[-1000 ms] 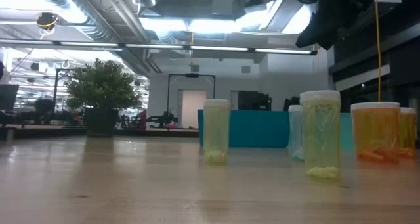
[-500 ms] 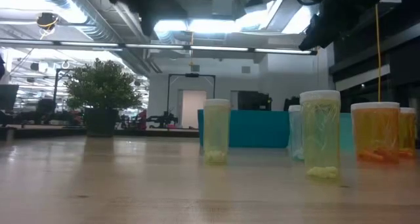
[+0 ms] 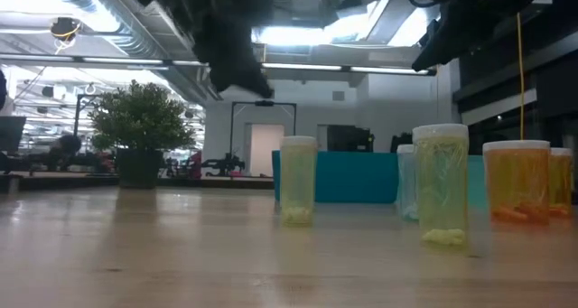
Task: Pick and place medicine bottles into bin by pill shape (circle, oval)
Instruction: Put the top small blue pill bottle into the blue bin
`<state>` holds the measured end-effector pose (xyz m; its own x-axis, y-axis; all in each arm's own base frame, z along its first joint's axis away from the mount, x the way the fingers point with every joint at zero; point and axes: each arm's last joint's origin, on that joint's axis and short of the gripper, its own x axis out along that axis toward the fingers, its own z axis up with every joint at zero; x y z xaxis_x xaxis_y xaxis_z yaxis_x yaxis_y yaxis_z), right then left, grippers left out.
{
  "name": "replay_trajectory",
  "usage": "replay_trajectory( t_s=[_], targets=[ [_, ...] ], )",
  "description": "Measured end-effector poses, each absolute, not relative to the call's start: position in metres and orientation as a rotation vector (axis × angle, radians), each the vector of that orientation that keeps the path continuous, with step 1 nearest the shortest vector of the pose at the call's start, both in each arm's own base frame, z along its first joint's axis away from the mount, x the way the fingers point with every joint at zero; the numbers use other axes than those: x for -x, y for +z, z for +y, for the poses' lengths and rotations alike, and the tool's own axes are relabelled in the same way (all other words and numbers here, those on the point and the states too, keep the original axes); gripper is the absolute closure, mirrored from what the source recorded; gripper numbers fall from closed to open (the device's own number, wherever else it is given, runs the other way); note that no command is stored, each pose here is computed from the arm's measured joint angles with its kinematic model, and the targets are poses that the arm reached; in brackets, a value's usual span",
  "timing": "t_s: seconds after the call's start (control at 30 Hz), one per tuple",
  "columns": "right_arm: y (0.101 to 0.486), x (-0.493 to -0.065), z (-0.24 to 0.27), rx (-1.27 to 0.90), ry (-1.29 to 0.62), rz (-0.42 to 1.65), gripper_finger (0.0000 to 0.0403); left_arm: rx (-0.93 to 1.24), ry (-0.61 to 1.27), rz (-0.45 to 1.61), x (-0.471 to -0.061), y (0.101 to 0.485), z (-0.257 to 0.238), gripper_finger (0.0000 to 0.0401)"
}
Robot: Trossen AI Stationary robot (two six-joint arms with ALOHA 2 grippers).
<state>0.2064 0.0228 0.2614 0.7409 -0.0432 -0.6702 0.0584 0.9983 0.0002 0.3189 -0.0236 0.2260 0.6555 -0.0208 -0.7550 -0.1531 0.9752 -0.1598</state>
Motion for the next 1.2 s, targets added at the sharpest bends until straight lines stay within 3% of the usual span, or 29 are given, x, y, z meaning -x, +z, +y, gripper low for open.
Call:
replay_trajectory(
  t_s=[0.17,0.3,0.47,0.7,0.87,1.0,1.2],
  targets=[
    [0.261,-0.206,0.023,-0.042,-0.064,0.734,0.0360,0.120,0.136,1.035,-0.331,0.233,-0.022,0.0401],
    [0.264,-0.205,0.023,-0.048,-0.068,0.747,0.0360,-0.004,0.050,1.024,-0.335,0.239,-0.028,0.0401],
    [0.294,-0.199,0.020,-0.022,-0.126,0.735,0.0360,-0.022,0.030,1.026,-0.334,0.239,-0.031,0.0395],
    [0.338,-0.184,0.013,0.054,-0.311,0.725,0.0360,0.014,0.051,1.020,-0.335,0.239,-0.031,0.0315],
    [0.357,-0.176,0.011,-0.012,-0.379,0.710,0.0360,-0.009,0.033,1.003,-0.336,0.240,-0.032,0.0259],
    [0.369,-0.170,0.010,-0.135,-0.415,0.688,0.0360,-0.025,0.026,1.003,-0.336,0.239,-0.034,0.0246],
    [0.376,-0.160,0.009,-0.141,-0.417,0.716,0.0360,-0.023,0.044,1.091,-0.348,0.210,-0.034,0.0249]
  ],
)
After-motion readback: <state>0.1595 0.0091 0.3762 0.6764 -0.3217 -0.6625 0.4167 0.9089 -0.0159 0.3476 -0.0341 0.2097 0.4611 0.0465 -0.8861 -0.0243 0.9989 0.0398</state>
